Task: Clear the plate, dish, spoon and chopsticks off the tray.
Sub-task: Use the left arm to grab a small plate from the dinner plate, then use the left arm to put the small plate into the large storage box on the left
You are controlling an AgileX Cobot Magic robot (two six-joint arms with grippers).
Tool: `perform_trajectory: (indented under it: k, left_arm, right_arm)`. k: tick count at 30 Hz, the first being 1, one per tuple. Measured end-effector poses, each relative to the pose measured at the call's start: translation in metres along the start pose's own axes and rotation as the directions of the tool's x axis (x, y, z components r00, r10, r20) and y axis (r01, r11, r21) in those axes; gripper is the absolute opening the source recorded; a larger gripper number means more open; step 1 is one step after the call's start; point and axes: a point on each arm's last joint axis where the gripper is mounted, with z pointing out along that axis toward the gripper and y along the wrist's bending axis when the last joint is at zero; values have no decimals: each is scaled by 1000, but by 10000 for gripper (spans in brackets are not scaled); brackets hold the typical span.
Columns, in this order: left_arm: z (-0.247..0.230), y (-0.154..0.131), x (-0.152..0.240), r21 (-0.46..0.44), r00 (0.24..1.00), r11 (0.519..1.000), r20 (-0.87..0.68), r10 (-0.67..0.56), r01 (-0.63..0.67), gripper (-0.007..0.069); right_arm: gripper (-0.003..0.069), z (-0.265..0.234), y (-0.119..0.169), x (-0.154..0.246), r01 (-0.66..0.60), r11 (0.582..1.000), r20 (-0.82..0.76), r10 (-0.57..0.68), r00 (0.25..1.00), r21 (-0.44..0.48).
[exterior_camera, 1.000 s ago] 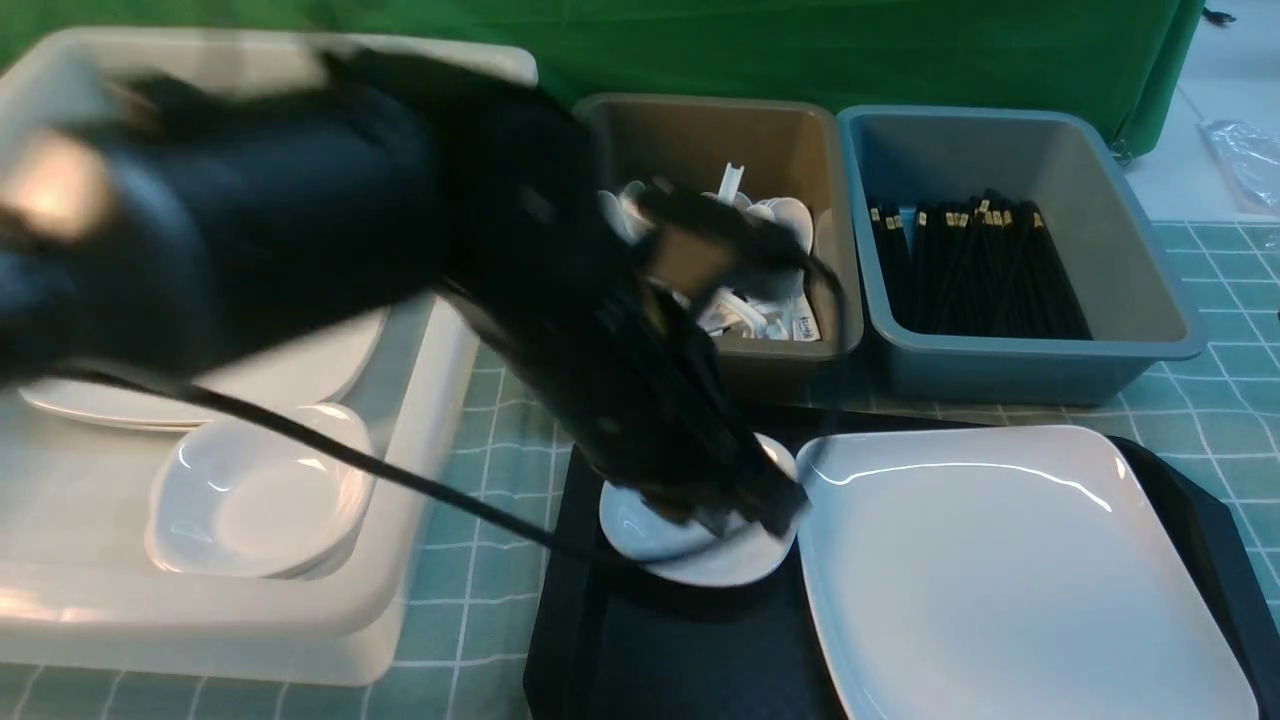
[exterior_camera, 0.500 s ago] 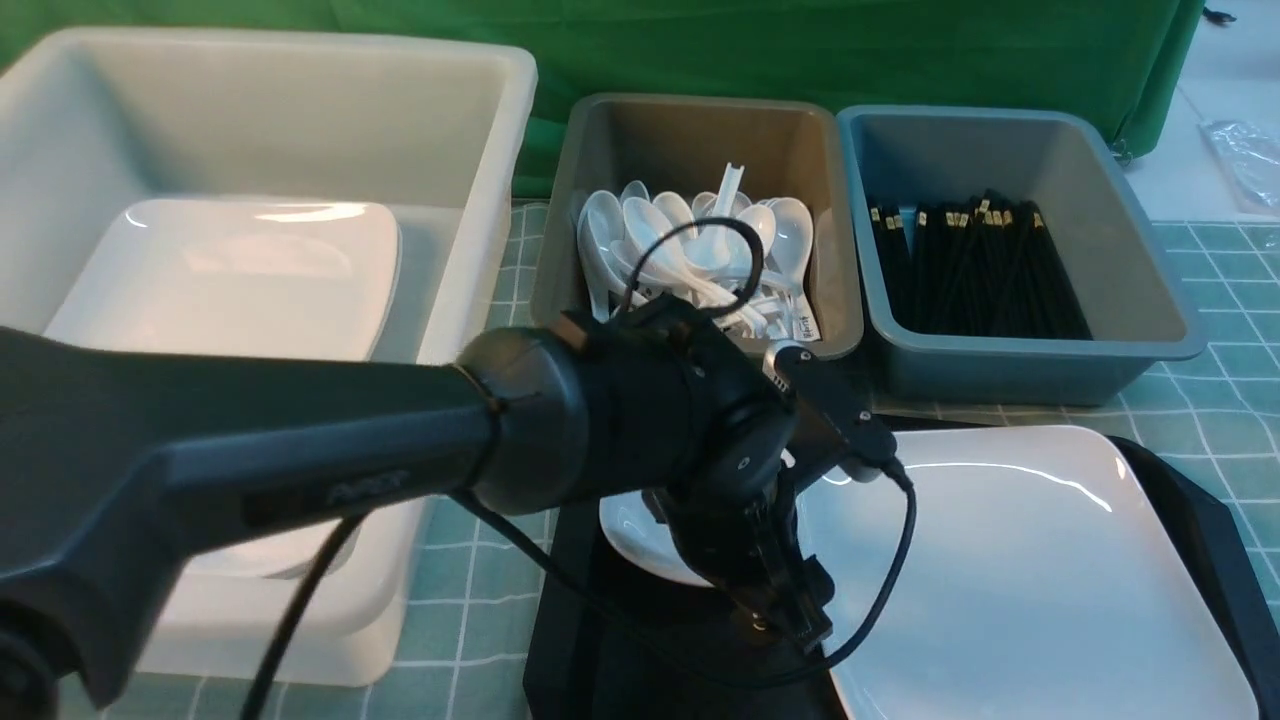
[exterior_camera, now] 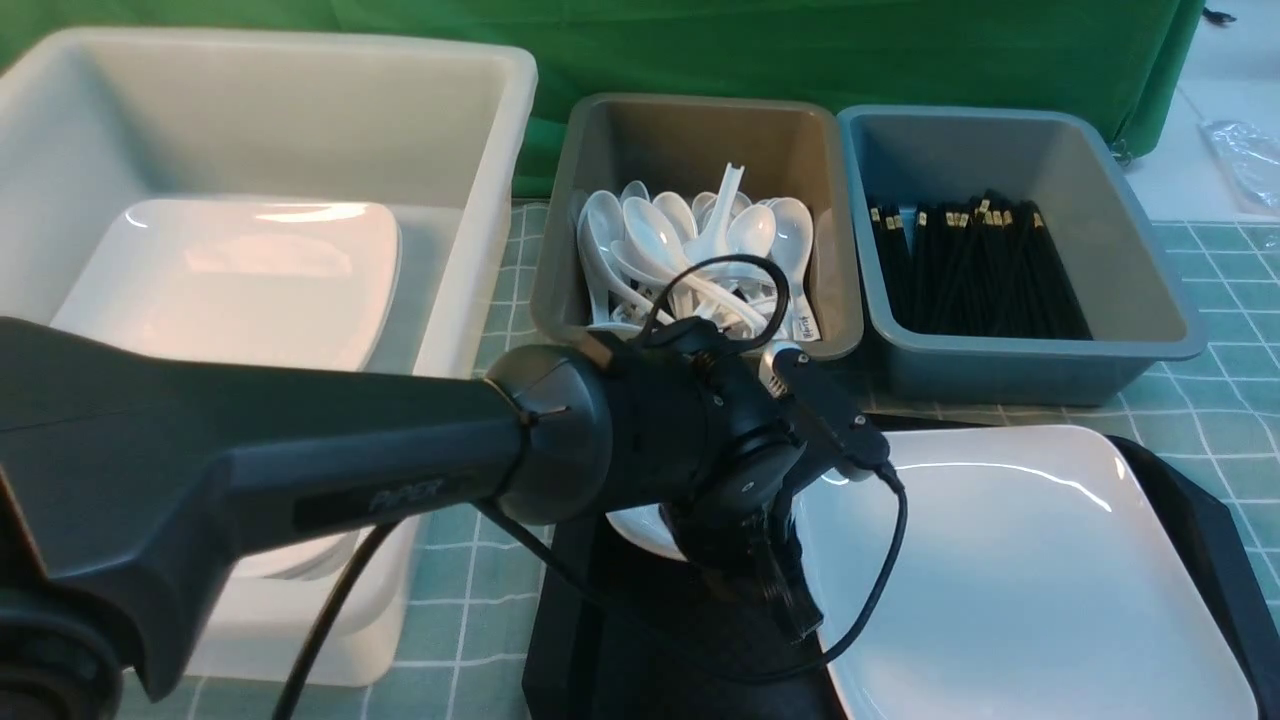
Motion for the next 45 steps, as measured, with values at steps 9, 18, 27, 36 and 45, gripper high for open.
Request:
perform_trajectory:
  k: [9,18,27,36,45]
  left_arm:
    - [-20,1,7,6,994,997,-83,-75,75,120]
    - [-78,8,5,23,985,985,9,-173,172,20]
    - [-156,19,9,45,951,971,196,-239,234,20]
    - [-260,74,38,3,835,902,377,-400,431,20]
    - [-232,154,120,-143,675,660,206,-709,737,20]
  right_arm:
    - [35,0,0,0,1,1000,0,-1,1000,0]
    - [41,0,0,0,0,1000,2,0,1000,0]
    - [48,0,0,-1,0,1000,6,0,1000,0]
    - [54,0,0,-2,0,1000,19,0,1000,-1]
    - [63,0,0,-3,1,1000,37,-1,999,-2]
